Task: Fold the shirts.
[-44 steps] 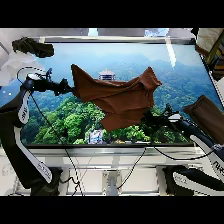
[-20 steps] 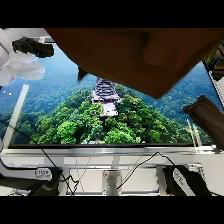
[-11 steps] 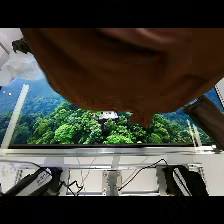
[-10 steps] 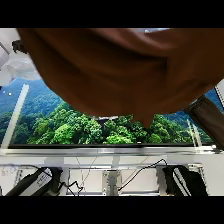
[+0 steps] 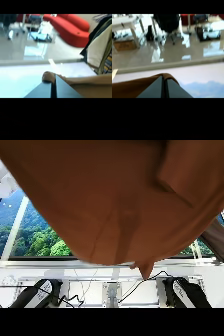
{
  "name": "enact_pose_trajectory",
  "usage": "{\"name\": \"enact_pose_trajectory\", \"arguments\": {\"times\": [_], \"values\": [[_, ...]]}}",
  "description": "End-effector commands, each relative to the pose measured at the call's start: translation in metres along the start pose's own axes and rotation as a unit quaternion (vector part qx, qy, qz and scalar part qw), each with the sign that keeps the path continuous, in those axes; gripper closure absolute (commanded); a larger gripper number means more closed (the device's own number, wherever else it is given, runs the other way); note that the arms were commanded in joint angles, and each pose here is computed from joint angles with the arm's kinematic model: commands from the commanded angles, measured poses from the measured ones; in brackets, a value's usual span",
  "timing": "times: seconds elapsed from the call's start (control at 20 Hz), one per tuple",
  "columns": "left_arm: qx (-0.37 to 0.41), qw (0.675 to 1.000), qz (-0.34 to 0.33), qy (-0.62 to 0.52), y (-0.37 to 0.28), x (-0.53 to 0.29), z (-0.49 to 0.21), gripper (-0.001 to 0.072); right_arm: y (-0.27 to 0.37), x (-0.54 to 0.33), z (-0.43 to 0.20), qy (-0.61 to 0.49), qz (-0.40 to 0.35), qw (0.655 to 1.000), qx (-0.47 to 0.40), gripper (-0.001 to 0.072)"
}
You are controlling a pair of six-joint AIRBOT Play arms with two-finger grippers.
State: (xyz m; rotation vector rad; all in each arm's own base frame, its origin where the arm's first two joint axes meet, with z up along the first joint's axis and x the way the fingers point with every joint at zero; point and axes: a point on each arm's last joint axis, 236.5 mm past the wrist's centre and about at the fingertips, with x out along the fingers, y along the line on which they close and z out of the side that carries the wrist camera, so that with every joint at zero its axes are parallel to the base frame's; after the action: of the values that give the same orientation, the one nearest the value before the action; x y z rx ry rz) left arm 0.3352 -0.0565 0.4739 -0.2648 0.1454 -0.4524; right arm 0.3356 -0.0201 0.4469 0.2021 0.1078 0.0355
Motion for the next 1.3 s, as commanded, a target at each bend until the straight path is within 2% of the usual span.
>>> {"name": "enact_pose_trajectory", "arguments": {"times": [0.0,0.25,0.45,0.55,0.7,0.8,0.9,1.0,1.1,1.25], "values": [[-0.109,0.99,0.028,0.088,0.082,0.057,-0.072,0.0692,-0.017,0.094,-0.068,0.11,0.031,0.99,0.08,0.0691],[-0.23,0.949,0.015,0.217,0.161,0.166,-0.207,0.0692,-0.02,0.229,-0.22,0.256,0.043,0.958,0.119,0.069],[-0.292,0.918,0.051,0.265,0.219,0.25,-0.335,0.0691,-0.023,0.312,-0.325,0.276,0.018,0.949,0.151,0.069],[-0.325,0.907,0.076,0.255,0.245,0.273,-0.375,0.0691,-0.036,0.339,-0.354,0.257,-0.01,0.946,0.195,0.069],[-0.359,0.908,0.107,0.19,0.28,0.294,-0.381,0.069,-0.055,0.363,-0.363,0.21,-0.035,0.953,0.215,0.069],[-0.346,0.918,0.12,0.151,0.295,0.298,-0.364,0.0691,-0.066,0.368,-0.353,0.183,-0.042,0.96,0.207,0.069],[-0.318,0.931,0.099,0.147,0.29,0.3,-0.344,0.0691,-0.077,0.367,-0.352,0.184,-0.049,0.96,0.204,0.069],[-0.3,0.937,0.066,0.168,0.275,0.297,-0.333,0.0691,-0.08,0.356,-0.372,0.232,-0.052,0.95,0.2,0.069],[-0.315,0.926,0.046,0.204,0.26,0.29,-0.336,0.0692,-0.082,0.339,-0.399,0.298,-0.056,0.935,0.182,0.069],[-0.323,0.891,0.096,0.304,0.266,0.261,-0.381,0.0692,-0.086,0.307,-0.434,0.391,-0.072,0.902,0.166,0.069]]}}
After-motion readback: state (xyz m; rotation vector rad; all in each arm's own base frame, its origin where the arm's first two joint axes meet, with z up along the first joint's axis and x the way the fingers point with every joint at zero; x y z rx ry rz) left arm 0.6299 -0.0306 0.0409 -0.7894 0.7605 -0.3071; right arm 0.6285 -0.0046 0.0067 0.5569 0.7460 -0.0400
